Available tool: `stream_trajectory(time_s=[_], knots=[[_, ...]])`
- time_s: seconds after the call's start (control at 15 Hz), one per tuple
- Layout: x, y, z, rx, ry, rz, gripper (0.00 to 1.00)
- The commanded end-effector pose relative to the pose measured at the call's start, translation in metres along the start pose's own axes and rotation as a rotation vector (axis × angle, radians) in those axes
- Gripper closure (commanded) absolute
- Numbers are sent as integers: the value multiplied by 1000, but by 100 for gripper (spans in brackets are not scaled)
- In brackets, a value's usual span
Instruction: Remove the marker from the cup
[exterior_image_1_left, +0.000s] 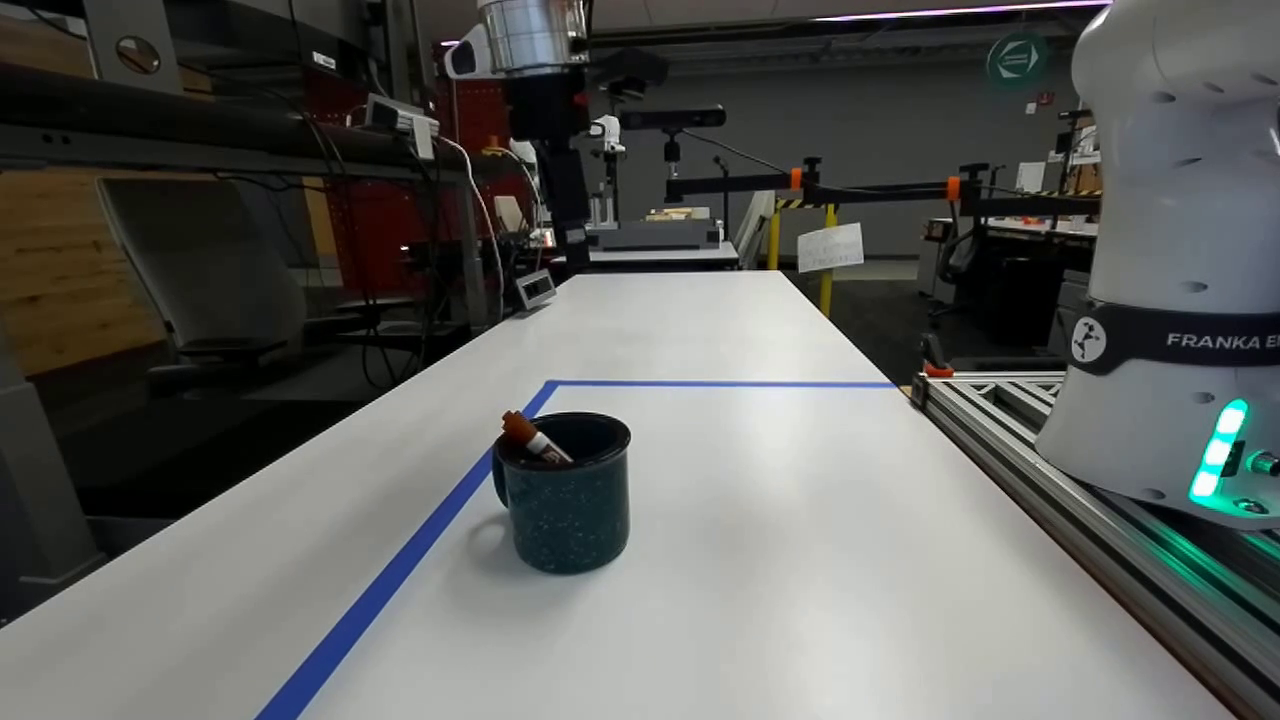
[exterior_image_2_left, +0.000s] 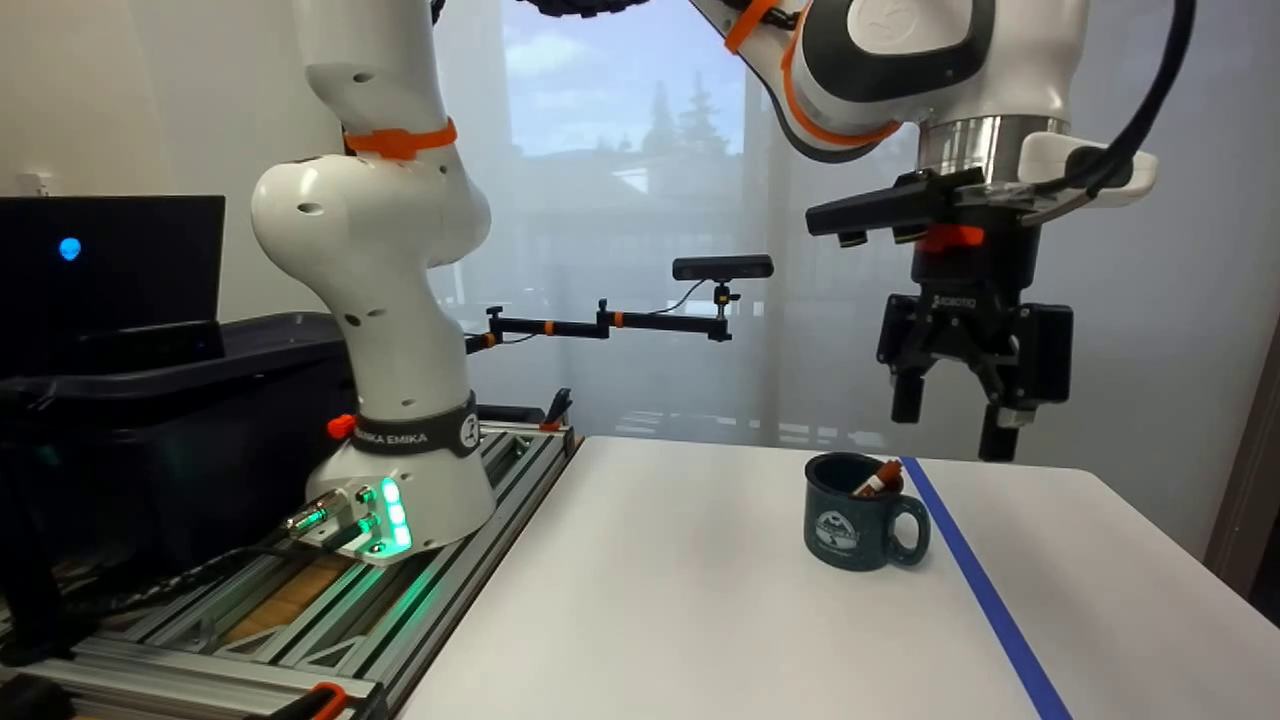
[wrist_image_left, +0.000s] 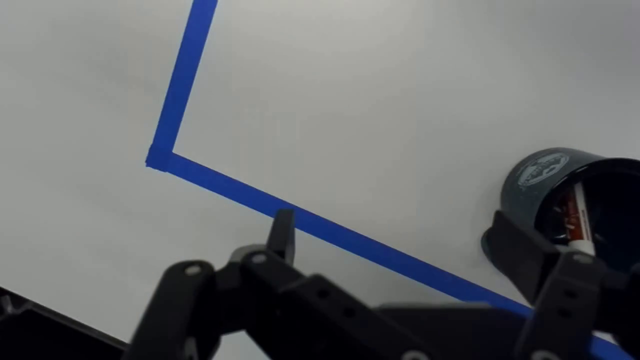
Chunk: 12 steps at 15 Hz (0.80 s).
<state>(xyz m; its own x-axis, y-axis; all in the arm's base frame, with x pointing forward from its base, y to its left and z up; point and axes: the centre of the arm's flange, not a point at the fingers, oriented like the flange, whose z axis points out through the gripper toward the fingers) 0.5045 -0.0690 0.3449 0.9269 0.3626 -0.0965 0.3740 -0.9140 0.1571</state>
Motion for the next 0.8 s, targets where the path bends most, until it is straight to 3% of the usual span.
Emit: stream_trajectory(time_s=[0.0,0.2,0.33,0.6,0.73], knots=[[22,-34,-1,-15,63,-51,0],[40,-70,-8,-9,141,-58,0],[43,-93,-7,17,147,-21,0],[36,-137,2,96,98,13,0],[26,-148,14,69,76,29,0]])
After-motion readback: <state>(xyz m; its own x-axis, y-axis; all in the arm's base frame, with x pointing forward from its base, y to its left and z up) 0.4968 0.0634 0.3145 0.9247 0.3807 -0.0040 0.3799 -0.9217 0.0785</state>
